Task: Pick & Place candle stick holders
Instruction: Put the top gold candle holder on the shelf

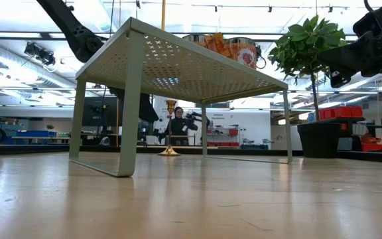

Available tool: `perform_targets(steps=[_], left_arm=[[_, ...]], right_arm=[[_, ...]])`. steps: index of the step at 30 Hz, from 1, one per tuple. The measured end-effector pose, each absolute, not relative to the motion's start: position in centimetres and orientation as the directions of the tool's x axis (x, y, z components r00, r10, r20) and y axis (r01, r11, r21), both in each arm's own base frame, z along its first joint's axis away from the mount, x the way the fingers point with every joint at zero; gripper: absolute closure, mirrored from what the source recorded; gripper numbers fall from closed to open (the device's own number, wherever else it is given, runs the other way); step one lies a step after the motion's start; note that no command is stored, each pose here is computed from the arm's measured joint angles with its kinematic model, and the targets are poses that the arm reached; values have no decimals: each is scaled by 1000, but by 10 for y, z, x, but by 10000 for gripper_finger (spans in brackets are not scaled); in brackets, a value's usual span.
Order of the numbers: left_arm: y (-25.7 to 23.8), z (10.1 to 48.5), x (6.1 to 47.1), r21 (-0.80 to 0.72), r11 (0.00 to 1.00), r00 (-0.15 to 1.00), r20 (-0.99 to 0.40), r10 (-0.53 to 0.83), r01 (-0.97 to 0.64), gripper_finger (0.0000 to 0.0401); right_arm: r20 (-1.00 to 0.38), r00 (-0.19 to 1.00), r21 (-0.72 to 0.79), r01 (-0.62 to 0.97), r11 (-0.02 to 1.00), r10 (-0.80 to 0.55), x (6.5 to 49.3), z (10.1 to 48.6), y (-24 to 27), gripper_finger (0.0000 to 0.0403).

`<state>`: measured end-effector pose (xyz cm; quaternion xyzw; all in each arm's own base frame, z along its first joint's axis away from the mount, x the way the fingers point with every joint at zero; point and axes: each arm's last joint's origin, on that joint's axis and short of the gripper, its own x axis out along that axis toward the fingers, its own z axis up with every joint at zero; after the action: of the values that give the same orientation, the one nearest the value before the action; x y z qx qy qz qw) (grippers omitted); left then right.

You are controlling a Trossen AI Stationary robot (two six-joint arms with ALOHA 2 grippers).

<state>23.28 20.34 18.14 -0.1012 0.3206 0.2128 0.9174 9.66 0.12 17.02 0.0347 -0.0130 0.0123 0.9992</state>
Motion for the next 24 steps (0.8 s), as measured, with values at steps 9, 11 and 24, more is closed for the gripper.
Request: perform_targets(steps=[9, 11, 24], left_arm=[[214, 168, 246, -38, 886, 740, -568, 361, -462, 103], [214, 165, 248, -43, 890, 746, -564, 352, -453, 96], [209, 155, 265, 27, 881, 738, -534, 412, -472, 90]], right_arm=[[27, 999, 69, -26, 997, 24, 97, 170, 1, 400], [27, 999, 69, -25, 997, 24, 97, 170, 1, 400], [27, 999, 69, -26, 997, 24, 97, 170, 1, 400]])
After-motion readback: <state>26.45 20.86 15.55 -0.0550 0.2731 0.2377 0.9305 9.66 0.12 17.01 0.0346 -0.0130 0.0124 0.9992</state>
